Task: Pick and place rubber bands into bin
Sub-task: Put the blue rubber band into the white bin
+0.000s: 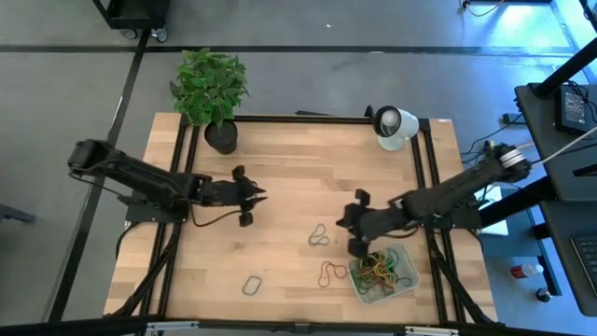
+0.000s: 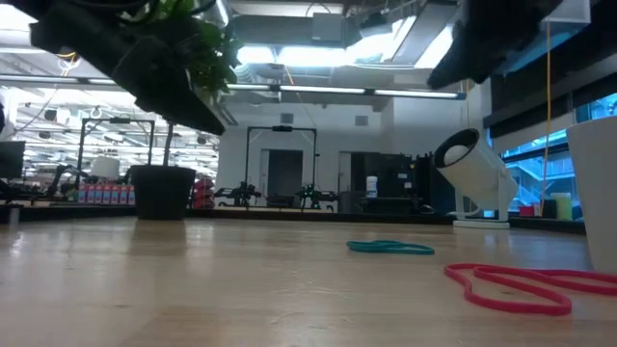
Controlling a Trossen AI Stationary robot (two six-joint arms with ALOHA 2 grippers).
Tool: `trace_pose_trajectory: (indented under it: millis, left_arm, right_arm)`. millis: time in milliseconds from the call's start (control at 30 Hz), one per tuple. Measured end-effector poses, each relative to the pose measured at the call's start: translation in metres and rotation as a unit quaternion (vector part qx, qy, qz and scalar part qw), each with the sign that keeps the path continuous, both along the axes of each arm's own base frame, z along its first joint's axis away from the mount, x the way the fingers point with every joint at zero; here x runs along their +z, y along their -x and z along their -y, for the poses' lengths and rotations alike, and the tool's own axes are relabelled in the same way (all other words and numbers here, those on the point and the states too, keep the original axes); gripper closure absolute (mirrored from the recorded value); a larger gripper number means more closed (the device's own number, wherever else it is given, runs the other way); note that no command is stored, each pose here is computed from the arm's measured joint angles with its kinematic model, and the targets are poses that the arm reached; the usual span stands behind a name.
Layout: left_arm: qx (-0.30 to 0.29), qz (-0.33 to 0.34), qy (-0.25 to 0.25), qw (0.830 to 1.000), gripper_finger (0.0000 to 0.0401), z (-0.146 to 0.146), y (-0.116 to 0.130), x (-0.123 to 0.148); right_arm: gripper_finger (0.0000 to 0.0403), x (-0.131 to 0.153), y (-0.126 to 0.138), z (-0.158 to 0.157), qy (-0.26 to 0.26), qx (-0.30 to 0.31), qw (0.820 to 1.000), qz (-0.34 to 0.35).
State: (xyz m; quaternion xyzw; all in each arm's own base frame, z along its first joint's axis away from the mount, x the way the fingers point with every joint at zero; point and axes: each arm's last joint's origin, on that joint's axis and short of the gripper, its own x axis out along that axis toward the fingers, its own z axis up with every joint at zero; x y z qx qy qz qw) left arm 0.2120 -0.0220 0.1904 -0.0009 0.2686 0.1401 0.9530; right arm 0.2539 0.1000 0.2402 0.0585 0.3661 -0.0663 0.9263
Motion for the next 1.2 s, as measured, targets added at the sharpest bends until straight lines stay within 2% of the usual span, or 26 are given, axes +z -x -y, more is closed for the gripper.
trace_pose_trajectory:
  millis: [200, 367, 567, 633, 800, 933, 1033, 1133, 1200]
  left_arm:
    - [0.004, 0.002, 0.0, 1.0, 0.0315, -0.003, 0.02, -0.013]
    - [0.006, -0.001, 0.0, 1.0, 0.0315, -0.005, 0.028, -0.028]
    - [0.02, 0.017, -0.01, 1.0, 0.0315, -0.006, 0.03, -0.029]
    - [0.017, 0.022, -0.012, 1.0, 0.0315, -0.006, 0.03, -0.028]
    - [0.006, 0.029, -0.012, 1.0, 0.0315, -0.006, 0.03, -0.026]
    - [0.005, 0.032, -0.012, 0.999, 0.0315, -0.005, 0.029, -0.025]
    - [0.005, 0.032, -0.012, 0.999, 0.0315, -0.005, 0.029, -0.025]
    - [0.004, 0.031, -0.011, 0.999, 0.0315, -0.005, 0.029, -0.025]
    - [0.004, 0.032, -0.011, 0.999, 0.0315, -0.005, 0.029, -0.025]
  right_arm:
    - [0.0385, -0.003, -0.053, -0.013, 0.023, -0.022, 0.997, -0.072]
    - [0.0356, -0.015, -0.085, -0.025, 0.005, -0.046, 0.988, -0.148]
    - [0.0293, -0.048, -0.111, -0.035, 0.024, -0.037, 0.973, -0.224]
    - [0.0274, -0.059, -0.118, -0.037, 0.037, -0.017, 0.971, -0.236]
    - [0.0255, -0.084, -0.126, -0.03, 0.022, -0.009, 0.961, -0.275]
    - [0.0254, -0.095, -0.132, -0.02, 0.037, 0.009, 0.957, -0.287]
    - [0.0258, -0.104, -0.136, -0.013, 0.016, 0.028, 0.952, -0.304]
    - [0.0296, -0.113, -0.138, -0.01, -0.007, 0.042, 0.945, -0.323]
    - [0.0345, -0.116, -0.138, -0.01, -0.003, 0.054, 0.942, -0.331]
